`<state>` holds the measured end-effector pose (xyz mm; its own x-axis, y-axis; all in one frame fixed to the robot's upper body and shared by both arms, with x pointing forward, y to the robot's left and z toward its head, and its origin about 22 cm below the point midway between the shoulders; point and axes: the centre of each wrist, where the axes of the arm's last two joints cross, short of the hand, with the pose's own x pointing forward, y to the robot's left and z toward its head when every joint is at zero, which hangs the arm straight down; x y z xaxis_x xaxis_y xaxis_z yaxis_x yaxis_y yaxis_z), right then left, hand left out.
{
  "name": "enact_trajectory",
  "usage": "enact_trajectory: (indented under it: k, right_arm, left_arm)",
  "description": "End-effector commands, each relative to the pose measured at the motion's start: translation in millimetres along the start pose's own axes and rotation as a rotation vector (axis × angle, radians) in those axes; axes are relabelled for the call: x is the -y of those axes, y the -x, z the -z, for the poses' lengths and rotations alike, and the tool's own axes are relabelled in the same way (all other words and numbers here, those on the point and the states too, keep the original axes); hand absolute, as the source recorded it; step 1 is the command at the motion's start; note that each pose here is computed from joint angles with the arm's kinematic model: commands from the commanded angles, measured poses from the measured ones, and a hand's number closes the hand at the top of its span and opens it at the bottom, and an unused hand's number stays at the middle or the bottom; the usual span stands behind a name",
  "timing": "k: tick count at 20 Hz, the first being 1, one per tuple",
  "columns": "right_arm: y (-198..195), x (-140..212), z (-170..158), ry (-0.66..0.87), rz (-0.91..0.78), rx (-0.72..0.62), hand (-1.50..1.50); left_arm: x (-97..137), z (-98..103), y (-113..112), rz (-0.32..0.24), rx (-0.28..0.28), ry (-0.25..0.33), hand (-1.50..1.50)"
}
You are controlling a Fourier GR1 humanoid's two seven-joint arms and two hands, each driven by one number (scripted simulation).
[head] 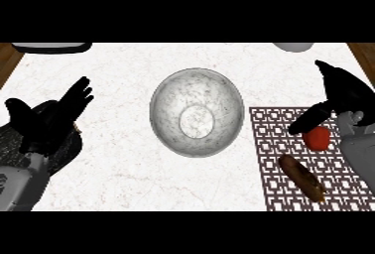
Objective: Pick the bell pepper from the placemat and place it in the bowl
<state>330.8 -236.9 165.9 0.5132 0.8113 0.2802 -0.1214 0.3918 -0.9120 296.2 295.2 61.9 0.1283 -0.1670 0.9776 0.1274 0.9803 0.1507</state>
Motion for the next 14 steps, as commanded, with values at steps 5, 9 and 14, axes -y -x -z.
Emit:
enact_trajectory:
  k: [5, 9, 14]
  right_arm:
    - [-9, -13, 13, -0.073, -0.105, -0.167, -1.5]
    - [-3, -16, 18, -0.086, -0.118, -0.203, -1.5]
    - [6, -17, 20, -0.084, -0.125, -0.213, -1.5]
  left_arm:
    - [-12, -2, -7, -0.004, -0.003, 0.014, 0.0]
    - [8, 0, 13, -0.006, -0.015, -0.005, 0.0]
    - [-15, -11, 14, 0.003, -0.013, -0.003, 0.0]
